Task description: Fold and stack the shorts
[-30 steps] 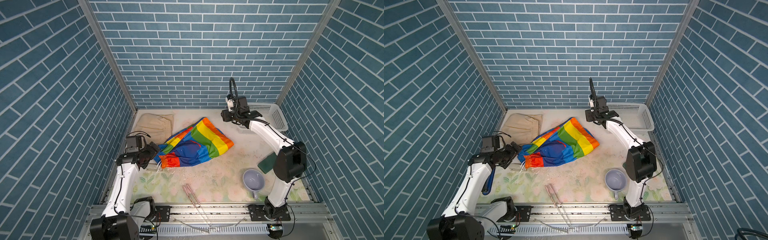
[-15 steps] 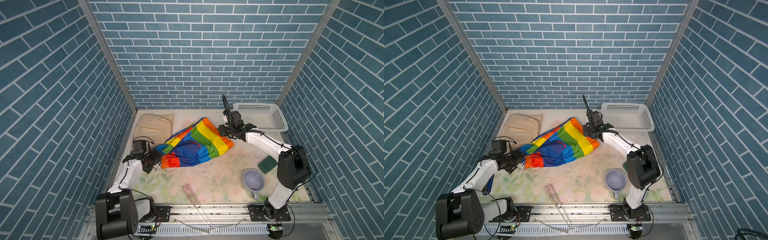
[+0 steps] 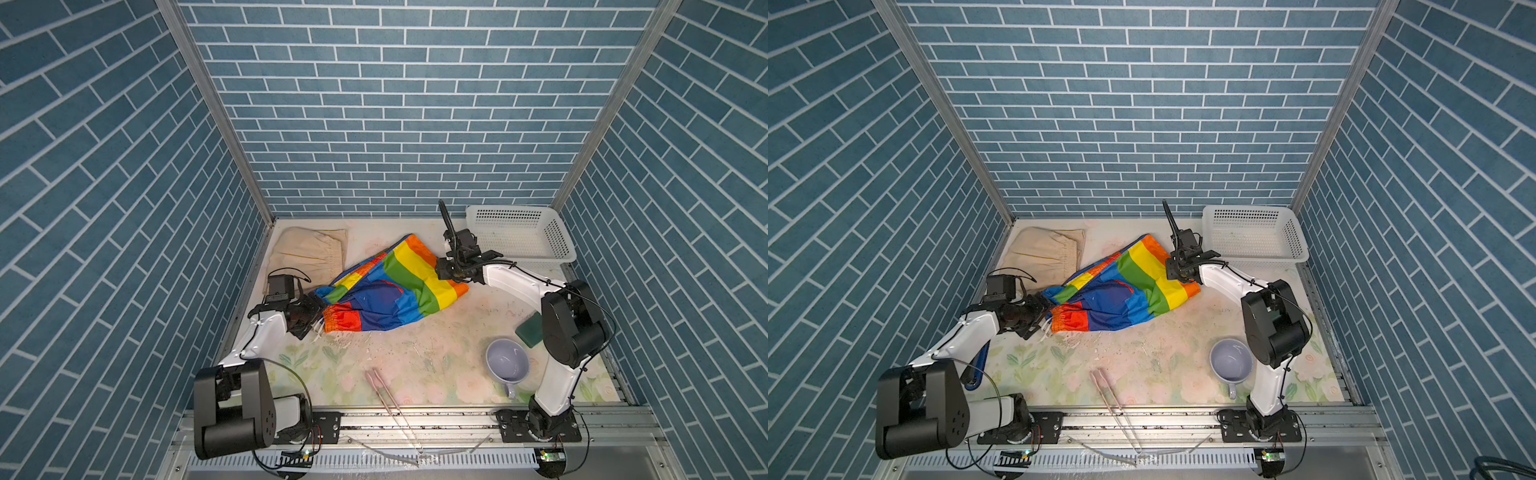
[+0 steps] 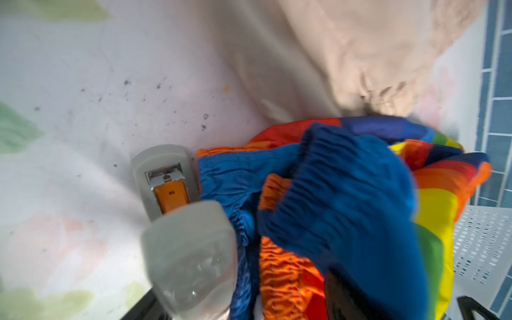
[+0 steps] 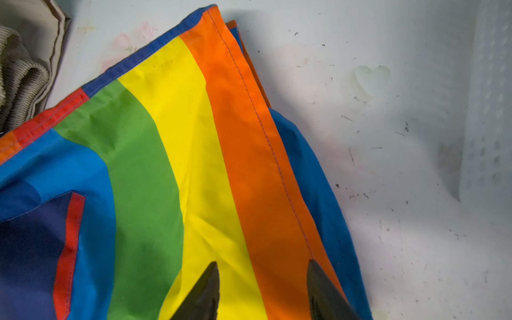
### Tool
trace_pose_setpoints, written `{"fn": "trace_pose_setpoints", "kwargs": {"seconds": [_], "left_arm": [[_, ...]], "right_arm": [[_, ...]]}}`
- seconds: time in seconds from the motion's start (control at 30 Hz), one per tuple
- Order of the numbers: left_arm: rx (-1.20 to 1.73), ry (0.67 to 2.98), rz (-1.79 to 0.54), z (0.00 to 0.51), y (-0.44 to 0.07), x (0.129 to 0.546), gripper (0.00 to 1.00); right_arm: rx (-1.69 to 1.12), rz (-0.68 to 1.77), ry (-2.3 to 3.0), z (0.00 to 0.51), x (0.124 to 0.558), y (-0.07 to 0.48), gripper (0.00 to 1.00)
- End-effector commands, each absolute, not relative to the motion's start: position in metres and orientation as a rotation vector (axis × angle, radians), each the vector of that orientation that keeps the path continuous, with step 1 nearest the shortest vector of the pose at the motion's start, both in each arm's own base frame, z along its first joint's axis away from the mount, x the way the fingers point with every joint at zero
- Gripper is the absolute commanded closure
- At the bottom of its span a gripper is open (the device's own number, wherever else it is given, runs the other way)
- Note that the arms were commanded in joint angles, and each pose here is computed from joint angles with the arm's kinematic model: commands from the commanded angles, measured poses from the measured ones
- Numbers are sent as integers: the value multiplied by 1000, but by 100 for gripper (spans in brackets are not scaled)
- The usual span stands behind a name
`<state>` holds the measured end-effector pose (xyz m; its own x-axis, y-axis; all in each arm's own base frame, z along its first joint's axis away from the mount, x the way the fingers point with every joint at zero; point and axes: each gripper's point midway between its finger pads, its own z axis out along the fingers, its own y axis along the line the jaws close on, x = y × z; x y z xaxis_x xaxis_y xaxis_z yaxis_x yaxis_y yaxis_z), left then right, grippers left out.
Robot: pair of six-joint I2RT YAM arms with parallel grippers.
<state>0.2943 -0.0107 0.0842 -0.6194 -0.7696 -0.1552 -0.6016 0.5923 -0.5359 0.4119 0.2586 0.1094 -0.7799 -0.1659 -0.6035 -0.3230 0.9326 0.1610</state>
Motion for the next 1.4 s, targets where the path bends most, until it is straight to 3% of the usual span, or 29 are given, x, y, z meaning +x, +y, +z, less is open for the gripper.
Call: {"fn": "trace_pose_setpoints", "kwargs": {"seconds": [0.0,0.17,0.43,0.83,0.97,1.3,1.37], "left_arm": [[-1035,2429,-614,115,-11,290,16],[-1023,2421,-589,128,-10,279,16],[-1044,2423,-572,124,-8,276,16],[-1090,2443,-627,83,-17,306,23],[-1071,2471,-648,71,-28,320,27],[-1023,2558,-677,33,-61,346,56],[-994,2570,-693,32,-72,355,58]], "right_arm": [[-451,326,2365,141,410,287,47],[-697,371,2133,171,381,332,45],[-1313,520,1749,173,285,430,38],[-1614,740,1626,133,209,496,44],[-1643,755,1627,121,202,504,42],[-1474,680,1690,122,238,504,43],[-1409,702,1716,126,249,497,43]]}}
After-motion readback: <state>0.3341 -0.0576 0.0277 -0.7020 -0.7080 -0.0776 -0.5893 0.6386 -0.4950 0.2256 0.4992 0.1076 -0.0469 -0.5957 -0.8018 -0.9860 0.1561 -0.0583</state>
